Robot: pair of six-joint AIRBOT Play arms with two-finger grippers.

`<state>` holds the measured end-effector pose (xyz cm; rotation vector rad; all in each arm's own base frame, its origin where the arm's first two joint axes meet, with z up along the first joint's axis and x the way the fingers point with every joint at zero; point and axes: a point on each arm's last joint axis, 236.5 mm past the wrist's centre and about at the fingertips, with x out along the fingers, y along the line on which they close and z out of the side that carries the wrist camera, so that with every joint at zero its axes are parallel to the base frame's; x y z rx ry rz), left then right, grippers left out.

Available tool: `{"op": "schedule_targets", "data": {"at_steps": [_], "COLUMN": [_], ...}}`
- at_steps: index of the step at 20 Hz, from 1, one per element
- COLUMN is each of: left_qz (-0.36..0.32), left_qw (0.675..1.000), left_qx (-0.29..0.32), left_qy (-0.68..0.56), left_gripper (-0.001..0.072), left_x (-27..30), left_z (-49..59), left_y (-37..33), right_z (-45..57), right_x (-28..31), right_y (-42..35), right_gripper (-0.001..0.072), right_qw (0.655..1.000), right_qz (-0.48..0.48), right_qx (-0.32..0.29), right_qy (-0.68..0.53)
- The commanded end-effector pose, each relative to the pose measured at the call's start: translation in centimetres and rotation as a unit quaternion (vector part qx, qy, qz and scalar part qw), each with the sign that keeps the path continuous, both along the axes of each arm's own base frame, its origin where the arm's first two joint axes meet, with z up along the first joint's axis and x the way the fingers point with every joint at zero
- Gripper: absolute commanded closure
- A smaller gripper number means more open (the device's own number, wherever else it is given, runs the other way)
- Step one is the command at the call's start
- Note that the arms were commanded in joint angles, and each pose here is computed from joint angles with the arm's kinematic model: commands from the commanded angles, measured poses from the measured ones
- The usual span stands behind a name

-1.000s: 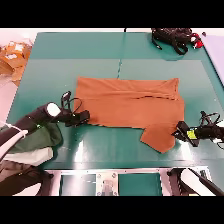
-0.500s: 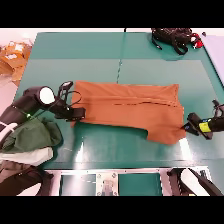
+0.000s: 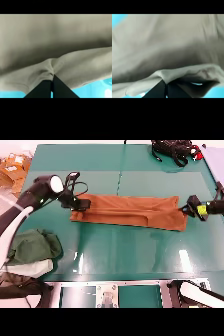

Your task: Fold the shirts.

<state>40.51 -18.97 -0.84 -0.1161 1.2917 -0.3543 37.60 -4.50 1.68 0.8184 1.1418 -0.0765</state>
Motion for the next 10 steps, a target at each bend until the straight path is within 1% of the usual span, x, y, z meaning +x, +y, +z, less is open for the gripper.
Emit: {"op": "schedule_targets", "data": {"at_steps": [1,3,4,5,6,7,9,10], "left_qz": [-0.017,-0.025,-0.024,-0.028,-0.023,-0.007,0.043,0.073], "left_qw": [1.000,0.999,0.999,0.998,0.997,0.994,0.987,0.985], "left_qx": [0.008,0.009,0.007,0.007,0.009,0.016,0.025,0.024], "left_qy": [-0.015,-0.032,-0.042,-0.056,-0.078,-0.109,-0.155,-0.156], "left_gripper": [0.0677,0.0677,0.0638,0.0376,0.0194,0.0234,0.0232,0.0232], "left_x": [5.0,7.7,9.0,10.1,11.6,13.4,16.7,17.5], "left_z": [-1.8,-3.2,-3.7,-3.7,-3.3,-2.3,0.3,1.4], "left_y": [-0.8,-1.5,-1.9,-2.1,-1.8,-0.8,2.7,5.0], "right_z": [-2.0,-4.2,-5.3,-6.3,-6.9,-7.1,-6.3,-5.6], "right_x": [6.1,8.7,9.8,10.9,12.0,13.1,14.6,14.8], "right_y": [-0.3,-0.6,-0.8,-1.1,-1.7,-2.5,-4.7,-5.8], "right_gripper": [0.0695,0.0694,0.0694,0.0692,0.0649,0.0584,0.0502,0.0388], "right_qw": [1.000,1.000,1.000,1.000,1.000,1.000,0.999,0.998], "right_qz": [0.006,0.008,0.006,-0.001,-0.007,-0.015,-0.026,-0.018], "right_qx": [0.001,0.002,0.005,0.009,0.007,0.001,-0.010,-0.020], "right_qy": [-0.013,-0.006,-0.002,-0.003,-0.009,-0.018,-0.039,-0.051]}}
